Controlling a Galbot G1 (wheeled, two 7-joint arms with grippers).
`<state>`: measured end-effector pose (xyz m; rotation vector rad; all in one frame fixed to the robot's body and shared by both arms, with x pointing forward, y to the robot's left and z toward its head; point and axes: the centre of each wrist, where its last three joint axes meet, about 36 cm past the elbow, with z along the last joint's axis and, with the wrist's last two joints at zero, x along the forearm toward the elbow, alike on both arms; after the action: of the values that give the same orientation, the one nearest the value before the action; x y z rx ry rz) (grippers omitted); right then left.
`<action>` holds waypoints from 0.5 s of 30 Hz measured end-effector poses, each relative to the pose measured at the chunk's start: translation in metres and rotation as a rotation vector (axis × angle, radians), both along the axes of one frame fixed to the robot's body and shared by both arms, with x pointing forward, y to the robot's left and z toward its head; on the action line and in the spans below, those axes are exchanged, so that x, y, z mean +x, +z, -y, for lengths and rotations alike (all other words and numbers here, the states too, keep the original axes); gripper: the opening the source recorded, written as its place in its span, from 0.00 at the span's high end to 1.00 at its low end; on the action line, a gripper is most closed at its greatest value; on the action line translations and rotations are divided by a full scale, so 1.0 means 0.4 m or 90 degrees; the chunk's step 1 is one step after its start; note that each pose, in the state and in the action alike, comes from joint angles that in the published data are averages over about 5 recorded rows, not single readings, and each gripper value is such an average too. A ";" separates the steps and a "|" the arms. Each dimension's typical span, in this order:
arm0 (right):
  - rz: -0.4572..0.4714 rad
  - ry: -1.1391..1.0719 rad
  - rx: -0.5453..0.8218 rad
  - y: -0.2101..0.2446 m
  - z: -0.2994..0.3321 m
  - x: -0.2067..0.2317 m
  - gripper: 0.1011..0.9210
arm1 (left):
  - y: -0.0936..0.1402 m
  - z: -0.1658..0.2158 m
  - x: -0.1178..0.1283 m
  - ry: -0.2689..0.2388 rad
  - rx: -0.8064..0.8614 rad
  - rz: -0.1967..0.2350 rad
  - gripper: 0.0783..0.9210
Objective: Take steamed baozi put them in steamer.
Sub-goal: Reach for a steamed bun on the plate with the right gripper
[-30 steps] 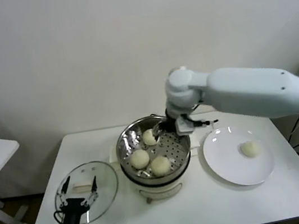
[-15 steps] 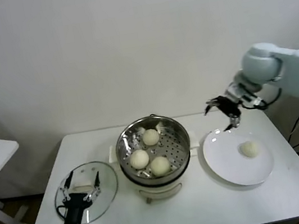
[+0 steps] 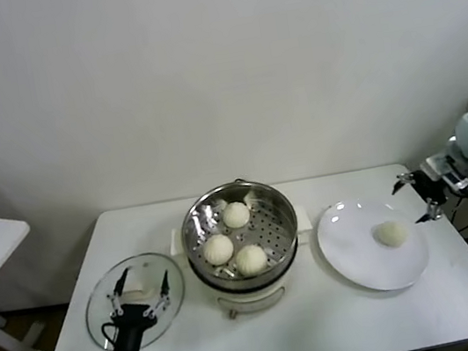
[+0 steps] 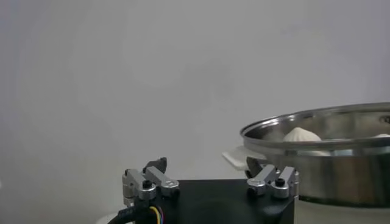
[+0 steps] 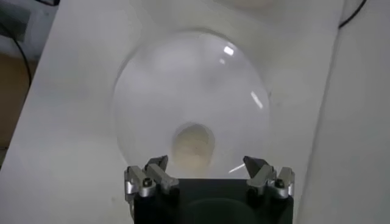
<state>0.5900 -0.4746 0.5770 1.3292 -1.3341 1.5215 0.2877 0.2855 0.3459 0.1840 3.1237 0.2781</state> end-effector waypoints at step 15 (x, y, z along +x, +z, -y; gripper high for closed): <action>-0.025 -0.043 -0.016 -0.168 0.041 0.061 0.12 | -0.013 -0.012 -0.001 0.012 0.011 -0.015 0.12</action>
<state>0.6145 -0.4910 0.5098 1.2788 -1.3178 1.4548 0.2872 0.2903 0.3406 0.1588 3.1490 0.3059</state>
